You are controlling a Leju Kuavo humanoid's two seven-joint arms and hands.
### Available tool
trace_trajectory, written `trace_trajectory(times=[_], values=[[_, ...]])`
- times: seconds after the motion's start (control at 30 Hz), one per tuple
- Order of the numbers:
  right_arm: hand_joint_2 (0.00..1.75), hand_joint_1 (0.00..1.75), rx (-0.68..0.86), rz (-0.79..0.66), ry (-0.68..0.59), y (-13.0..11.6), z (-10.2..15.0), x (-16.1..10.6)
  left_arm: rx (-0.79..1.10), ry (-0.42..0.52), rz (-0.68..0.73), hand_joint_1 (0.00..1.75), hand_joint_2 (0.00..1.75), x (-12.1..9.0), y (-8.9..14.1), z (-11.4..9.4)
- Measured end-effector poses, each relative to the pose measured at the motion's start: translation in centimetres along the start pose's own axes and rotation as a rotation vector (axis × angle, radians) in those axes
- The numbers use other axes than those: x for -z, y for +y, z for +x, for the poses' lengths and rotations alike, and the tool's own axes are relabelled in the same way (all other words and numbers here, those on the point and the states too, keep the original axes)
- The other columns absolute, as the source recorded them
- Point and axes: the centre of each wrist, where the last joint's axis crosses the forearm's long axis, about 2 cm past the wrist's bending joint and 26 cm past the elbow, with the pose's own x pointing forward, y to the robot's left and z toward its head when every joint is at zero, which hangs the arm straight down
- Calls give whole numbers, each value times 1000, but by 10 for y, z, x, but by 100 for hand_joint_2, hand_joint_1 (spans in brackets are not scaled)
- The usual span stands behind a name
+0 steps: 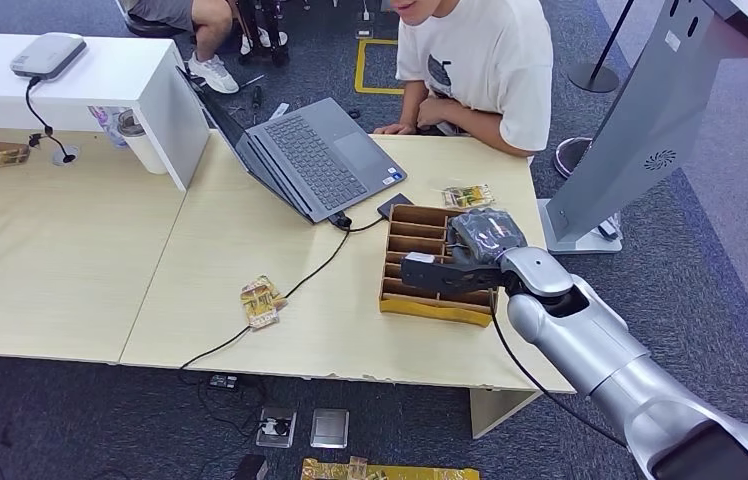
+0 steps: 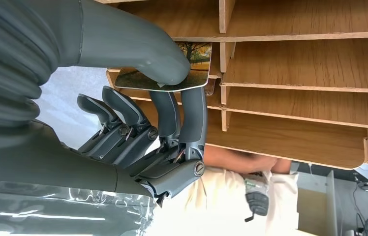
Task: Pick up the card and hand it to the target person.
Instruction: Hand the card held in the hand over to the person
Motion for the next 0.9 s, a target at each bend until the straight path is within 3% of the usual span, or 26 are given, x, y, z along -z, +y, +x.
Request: trace_trajectory(times=[0.9], values=[[175, 175, 43, -199, 31, -64, -20, -8, 1, -12, -1, 0, 175, 0, 0, -1]])
